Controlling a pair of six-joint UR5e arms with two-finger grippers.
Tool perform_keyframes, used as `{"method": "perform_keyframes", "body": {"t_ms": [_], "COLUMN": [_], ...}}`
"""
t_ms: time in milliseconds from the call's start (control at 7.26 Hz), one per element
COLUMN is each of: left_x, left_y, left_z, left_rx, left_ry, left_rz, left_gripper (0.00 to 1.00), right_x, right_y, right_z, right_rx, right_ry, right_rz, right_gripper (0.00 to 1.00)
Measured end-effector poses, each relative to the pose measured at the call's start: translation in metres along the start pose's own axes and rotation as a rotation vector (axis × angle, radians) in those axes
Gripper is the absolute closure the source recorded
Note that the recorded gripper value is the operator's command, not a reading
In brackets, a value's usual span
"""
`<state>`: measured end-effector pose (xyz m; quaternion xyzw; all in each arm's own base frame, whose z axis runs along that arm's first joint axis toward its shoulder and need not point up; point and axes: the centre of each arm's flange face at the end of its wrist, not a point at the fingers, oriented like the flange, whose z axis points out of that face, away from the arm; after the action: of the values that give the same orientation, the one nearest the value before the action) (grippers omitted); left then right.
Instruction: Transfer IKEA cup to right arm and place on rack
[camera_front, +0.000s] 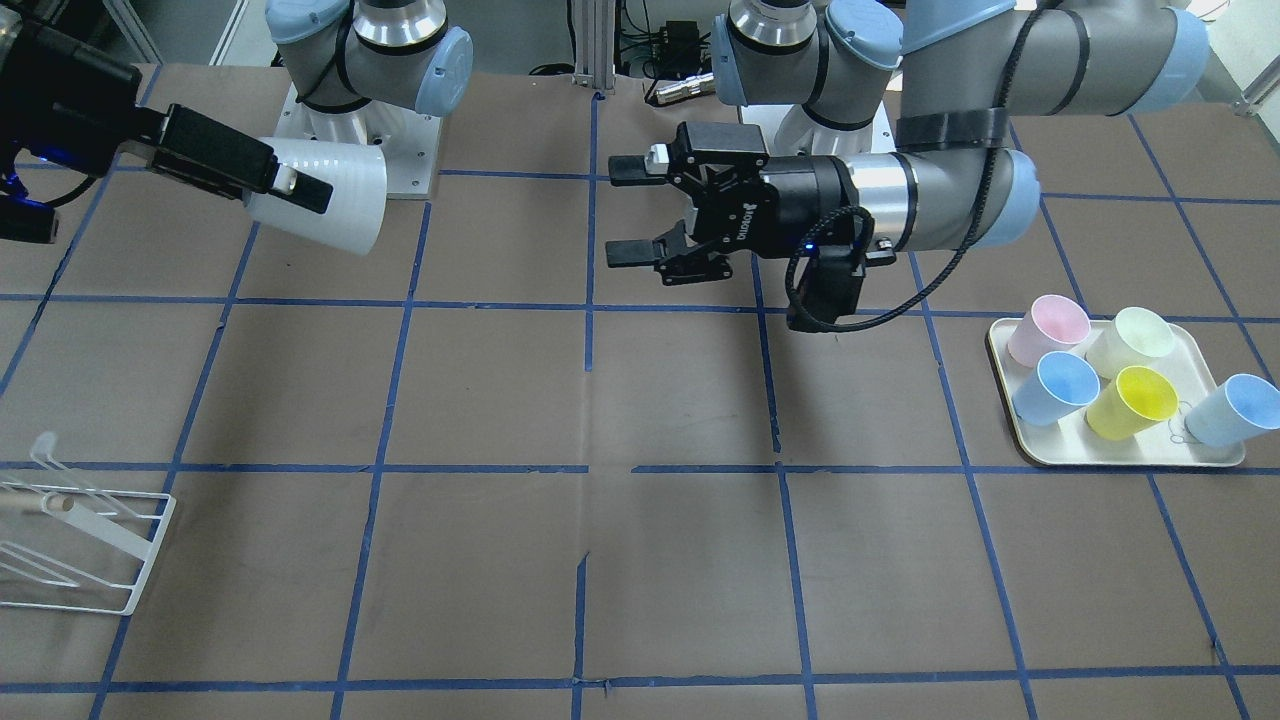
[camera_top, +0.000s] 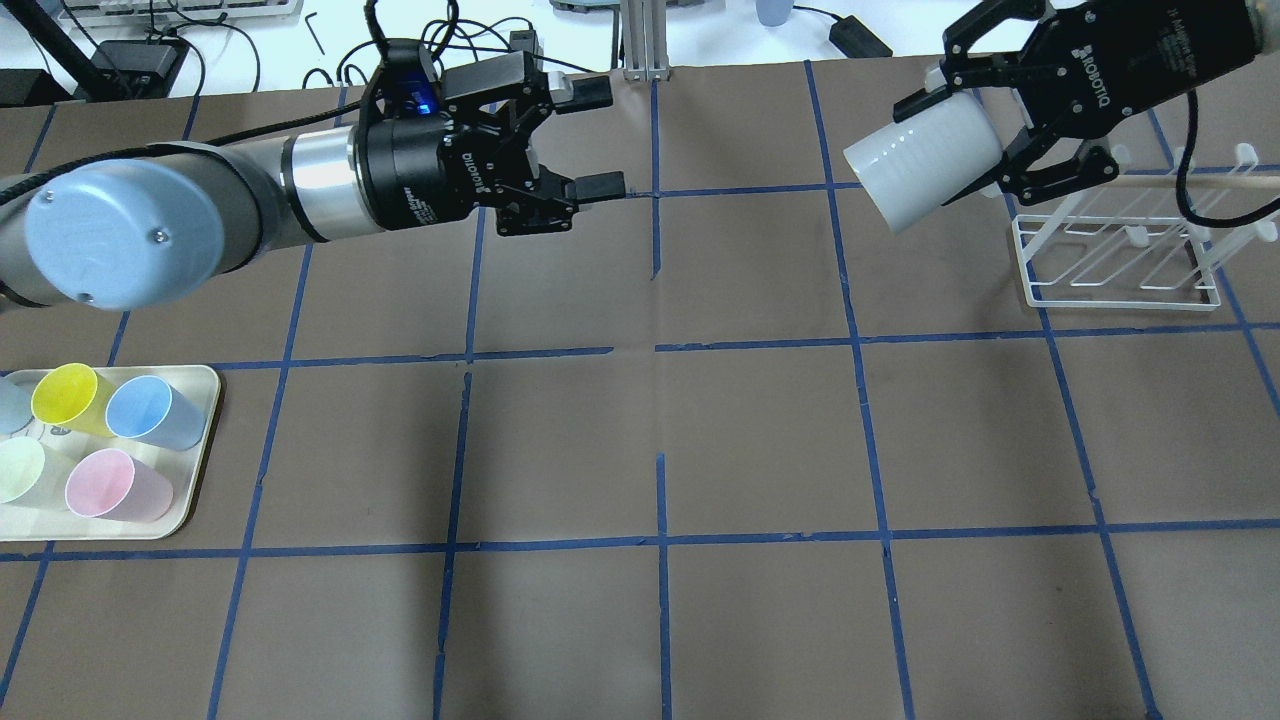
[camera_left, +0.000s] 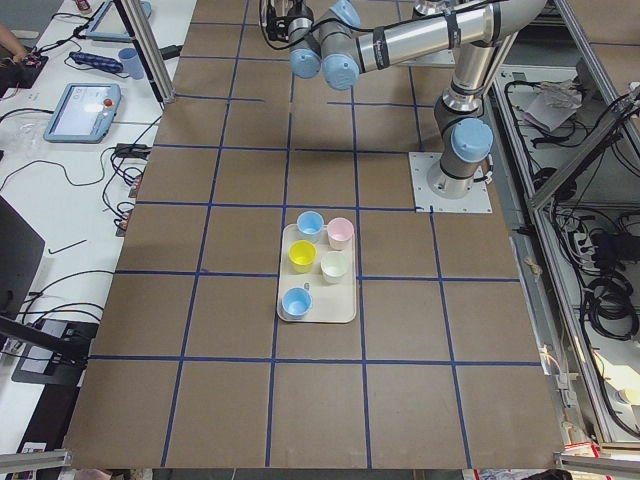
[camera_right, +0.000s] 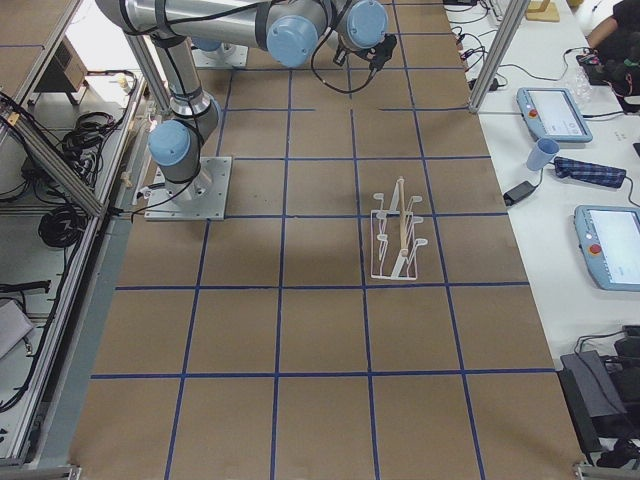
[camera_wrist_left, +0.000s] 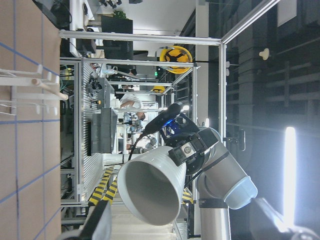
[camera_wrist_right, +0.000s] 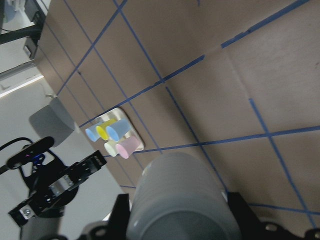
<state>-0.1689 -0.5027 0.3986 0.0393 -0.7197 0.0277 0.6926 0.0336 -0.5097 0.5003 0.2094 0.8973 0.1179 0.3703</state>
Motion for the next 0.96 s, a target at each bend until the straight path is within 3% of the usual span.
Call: {"method": "perform_keyframes", "body": {"t_ms": [275,551,826,964], "left_x": [0.000,0.002,-0.004,-0.001], "left_y": [-0.009,-0.016,-0.021,-0.019], "left_z": [-0.054,-0.079,-0.099,-0.106], "left_rx": [-0.069,-0.145,-0.148,-0.151], "left_ry": [-0.215,-0.509,-0.862,-0.998], "left_rz": [0.007,-0.008,-0.032,-0.026], "left_gripper": [0.03,0.00,0.00,0.00], "right_x": [0.019,0.047,0.063,0.077], "right_y": [-0.019,-0.045,-0.073,-0.093], "right_z": [-0.004,-0.005,-0.016,-0.022], "right_rx": [0.105,0.182,0.274,0.291], "right_ry": [0.244,0.473,0.622,0.680], "right_rz": [-0.091,-0.186,-0.285,-0.327], "right_gripper": [0.64,0.67,0.72,0.72]}}
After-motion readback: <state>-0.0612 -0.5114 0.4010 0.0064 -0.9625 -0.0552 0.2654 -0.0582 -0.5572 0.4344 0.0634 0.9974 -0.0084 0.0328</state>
